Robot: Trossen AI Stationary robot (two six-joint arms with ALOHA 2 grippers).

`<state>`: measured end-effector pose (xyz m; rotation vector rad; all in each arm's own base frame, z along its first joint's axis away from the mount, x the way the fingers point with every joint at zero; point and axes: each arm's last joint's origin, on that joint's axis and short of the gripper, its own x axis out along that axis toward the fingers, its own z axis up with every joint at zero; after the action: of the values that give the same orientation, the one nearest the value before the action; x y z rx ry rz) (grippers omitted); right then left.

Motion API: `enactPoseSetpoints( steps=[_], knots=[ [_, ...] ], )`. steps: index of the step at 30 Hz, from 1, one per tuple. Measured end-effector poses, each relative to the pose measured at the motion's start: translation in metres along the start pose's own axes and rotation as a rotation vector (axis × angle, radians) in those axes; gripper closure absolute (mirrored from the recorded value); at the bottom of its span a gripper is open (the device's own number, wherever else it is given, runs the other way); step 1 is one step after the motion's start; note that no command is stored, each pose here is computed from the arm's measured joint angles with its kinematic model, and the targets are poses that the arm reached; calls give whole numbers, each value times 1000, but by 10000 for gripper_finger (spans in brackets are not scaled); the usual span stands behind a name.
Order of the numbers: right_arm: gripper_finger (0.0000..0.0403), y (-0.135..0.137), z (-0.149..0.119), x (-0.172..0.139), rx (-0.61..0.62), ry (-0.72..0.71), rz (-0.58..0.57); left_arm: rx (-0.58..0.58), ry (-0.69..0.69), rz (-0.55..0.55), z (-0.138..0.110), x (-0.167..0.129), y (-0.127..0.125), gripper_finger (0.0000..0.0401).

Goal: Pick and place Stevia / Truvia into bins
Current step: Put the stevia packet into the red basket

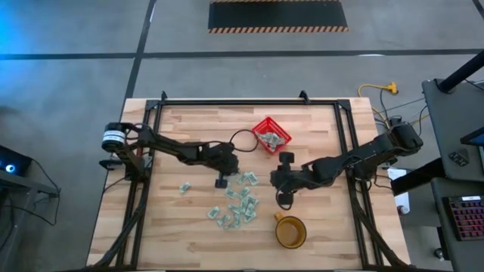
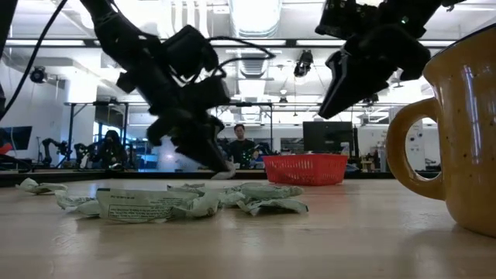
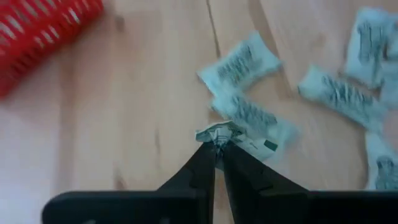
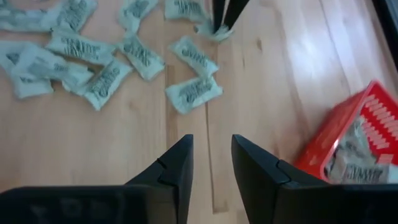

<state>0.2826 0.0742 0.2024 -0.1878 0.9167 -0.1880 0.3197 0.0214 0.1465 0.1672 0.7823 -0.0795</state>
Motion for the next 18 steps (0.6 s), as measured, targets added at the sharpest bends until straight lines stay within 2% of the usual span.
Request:
enactPoseSetpoints(
  steps=[5,12,15,18],
  knots=[
    [309,1,-6,-1,36,49,-1,78,-69,131,23,-3,9,389],
    [307,9,-11,-3,29,57,14,201,-346,430,62,-18,36,389],
    [309,11,-13,-3,20,60,17,185,-456,517,68,-24,53,389],
    [313,12,-13,-3,13,60,19,127,-503,566,67,-28,69,389]
  ],
)
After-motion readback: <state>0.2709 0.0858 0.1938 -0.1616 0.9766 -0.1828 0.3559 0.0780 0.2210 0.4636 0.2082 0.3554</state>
